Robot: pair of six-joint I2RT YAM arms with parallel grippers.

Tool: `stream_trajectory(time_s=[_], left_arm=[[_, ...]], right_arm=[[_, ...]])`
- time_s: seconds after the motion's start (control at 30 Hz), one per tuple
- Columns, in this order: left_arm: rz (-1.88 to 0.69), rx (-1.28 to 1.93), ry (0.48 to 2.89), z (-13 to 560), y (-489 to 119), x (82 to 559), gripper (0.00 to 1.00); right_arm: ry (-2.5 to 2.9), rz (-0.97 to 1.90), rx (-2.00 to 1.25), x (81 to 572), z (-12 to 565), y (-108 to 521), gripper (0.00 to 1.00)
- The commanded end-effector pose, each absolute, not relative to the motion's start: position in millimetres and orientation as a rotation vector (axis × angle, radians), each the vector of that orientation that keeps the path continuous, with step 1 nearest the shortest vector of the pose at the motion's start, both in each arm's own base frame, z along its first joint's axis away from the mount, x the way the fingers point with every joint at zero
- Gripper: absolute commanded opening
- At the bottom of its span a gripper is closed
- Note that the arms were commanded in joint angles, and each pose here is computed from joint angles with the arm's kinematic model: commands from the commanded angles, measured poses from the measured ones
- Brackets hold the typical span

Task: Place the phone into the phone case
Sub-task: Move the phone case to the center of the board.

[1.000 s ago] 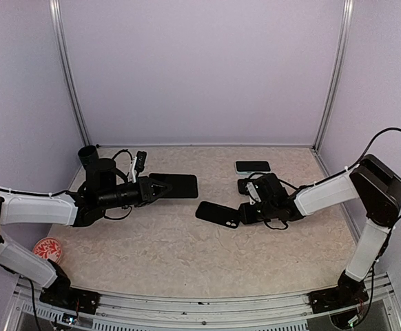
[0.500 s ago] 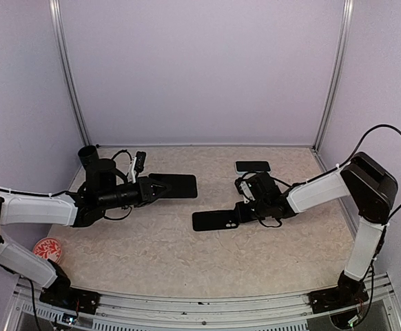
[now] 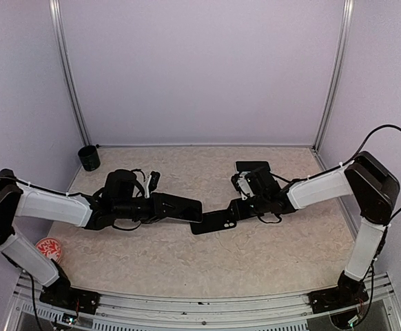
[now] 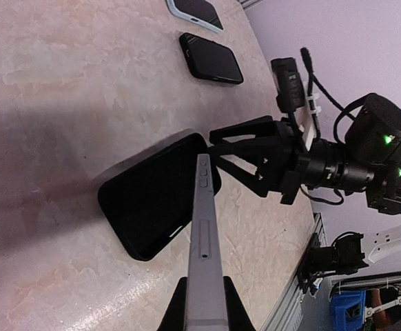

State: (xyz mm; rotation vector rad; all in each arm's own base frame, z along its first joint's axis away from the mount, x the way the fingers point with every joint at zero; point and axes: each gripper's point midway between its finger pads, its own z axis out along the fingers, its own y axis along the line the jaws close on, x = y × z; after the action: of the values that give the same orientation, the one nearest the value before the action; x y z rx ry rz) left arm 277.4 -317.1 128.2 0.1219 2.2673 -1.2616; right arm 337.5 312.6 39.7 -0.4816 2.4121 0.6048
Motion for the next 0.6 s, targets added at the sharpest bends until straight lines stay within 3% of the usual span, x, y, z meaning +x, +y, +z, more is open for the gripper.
stream_trajectory(time_s=[0.0,0.57], left_arm=[[-1.336,0.084,2.221,145,-336,283,0.00],[-1.386,-0.026,2.265,133,-374,297,0.00]], right_arm=[[2.375,0.614,-0.479,337,63,305,0.41],[2.412,0.504,-0.369,349,38,261,0.37]])
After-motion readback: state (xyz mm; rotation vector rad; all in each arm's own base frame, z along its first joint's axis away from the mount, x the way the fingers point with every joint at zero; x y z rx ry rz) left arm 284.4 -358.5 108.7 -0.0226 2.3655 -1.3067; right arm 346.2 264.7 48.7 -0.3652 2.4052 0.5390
